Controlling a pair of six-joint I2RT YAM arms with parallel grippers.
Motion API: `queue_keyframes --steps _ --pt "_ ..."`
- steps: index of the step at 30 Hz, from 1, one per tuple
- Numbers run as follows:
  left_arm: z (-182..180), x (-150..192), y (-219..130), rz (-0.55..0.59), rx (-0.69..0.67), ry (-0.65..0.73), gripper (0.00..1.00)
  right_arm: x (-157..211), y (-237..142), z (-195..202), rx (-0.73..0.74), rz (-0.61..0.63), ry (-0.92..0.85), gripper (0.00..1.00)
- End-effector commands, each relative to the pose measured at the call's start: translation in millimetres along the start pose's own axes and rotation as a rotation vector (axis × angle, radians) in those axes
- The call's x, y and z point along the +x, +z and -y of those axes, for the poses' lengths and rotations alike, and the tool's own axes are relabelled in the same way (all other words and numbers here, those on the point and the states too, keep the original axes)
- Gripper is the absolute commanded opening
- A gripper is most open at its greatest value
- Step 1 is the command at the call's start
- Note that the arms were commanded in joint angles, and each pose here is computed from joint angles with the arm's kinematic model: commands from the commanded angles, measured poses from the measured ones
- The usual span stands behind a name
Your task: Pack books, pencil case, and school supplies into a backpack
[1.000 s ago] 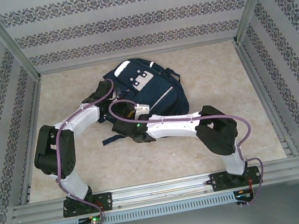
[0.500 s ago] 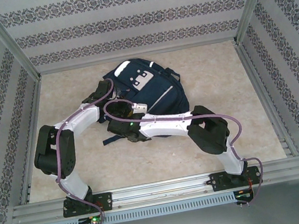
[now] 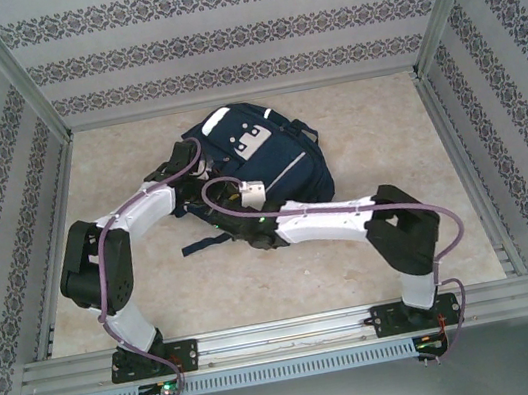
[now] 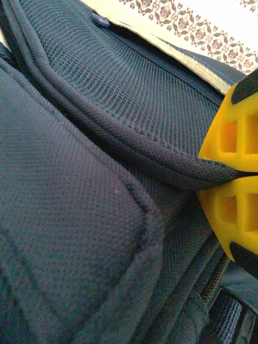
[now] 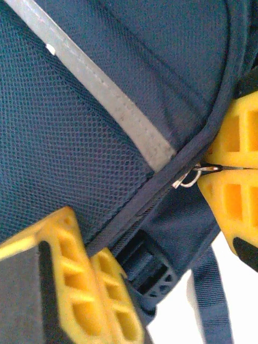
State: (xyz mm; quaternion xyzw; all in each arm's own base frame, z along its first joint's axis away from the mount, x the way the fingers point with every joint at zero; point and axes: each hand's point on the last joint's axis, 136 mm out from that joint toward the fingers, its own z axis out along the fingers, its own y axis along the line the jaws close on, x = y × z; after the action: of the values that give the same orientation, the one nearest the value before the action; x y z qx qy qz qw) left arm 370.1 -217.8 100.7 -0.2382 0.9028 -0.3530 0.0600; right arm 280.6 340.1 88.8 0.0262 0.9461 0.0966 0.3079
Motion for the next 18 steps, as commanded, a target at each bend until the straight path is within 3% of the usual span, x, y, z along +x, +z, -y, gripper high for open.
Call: queue_keyframes --steps 1,8,14,18 --pt "0.3 -15.3 -15.1 0.047 -0.021 0.053 0.00 8.6 -13.6 -6.5 -0.127 -0.065 -0.168 0.00" --pt "-5.5 -21.8 -17.2 0.070 -0.040 0.076 0.00 17.9 -15.8 34.6 -0.126 -0.148 -0.135 0.00" --pt "-9.3 -27.2 -12.6 0.060 -0.052 0.104 0.00 23.2 -27.2 43.2 -0.174 -0.194 -0.264 0.00" --pt "-10.8 -33.3 -16.1 0.058 -0.058 0.128 0.00 24.0 -25.5 69.4 -0.162 -0.221 -0.322 0.00"
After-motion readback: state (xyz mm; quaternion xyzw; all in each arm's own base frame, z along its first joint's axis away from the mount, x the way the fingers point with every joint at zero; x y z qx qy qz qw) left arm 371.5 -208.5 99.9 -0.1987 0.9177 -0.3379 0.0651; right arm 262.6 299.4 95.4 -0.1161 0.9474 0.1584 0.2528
